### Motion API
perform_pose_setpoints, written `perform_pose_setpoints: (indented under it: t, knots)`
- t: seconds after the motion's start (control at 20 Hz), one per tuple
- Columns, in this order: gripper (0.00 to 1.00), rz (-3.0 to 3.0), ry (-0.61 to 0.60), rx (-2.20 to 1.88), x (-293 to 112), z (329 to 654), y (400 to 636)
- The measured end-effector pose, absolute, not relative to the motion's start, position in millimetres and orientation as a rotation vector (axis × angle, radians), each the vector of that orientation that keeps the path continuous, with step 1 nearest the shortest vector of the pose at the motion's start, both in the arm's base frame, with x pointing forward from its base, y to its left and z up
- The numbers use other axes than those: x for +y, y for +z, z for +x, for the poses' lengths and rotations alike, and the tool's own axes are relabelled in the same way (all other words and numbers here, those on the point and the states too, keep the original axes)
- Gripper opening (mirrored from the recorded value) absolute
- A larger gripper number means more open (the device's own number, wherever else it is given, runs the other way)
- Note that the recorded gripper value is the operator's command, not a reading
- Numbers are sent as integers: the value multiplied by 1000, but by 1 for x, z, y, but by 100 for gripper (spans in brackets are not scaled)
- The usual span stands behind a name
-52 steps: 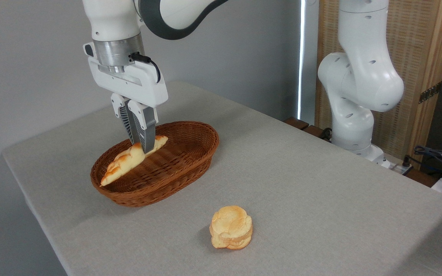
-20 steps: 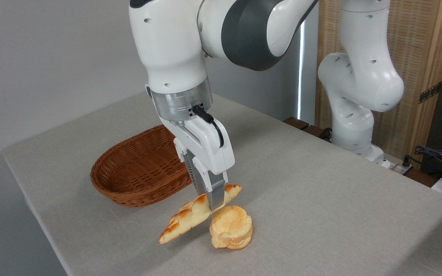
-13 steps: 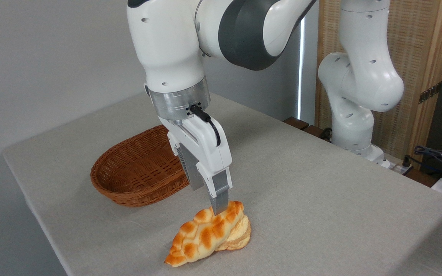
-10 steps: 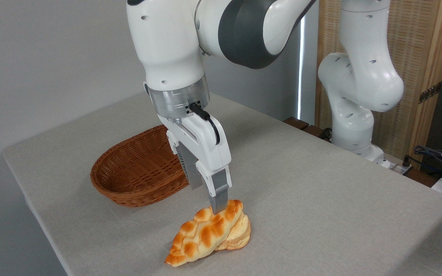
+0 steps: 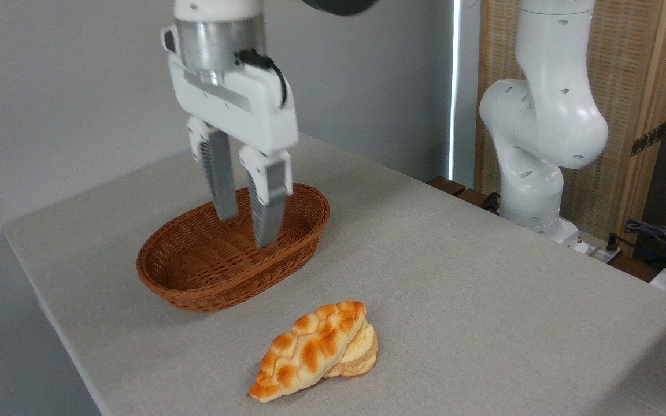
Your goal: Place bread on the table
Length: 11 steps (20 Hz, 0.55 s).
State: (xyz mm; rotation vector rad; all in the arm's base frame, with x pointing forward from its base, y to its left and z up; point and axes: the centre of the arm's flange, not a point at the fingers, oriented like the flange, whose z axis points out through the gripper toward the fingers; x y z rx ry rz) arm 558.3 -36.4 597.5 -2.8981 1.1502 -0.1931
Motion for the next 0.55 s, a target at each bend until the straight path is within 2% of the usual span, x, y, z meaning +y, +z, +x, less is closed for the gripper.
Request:
perform_pose_setpoints:
  t: [0.2,0.55]
  knots:
    - [100,-2921,-237,1081,-63,557,612]
    - [100,-2934,-211,1059,-66,562,602]
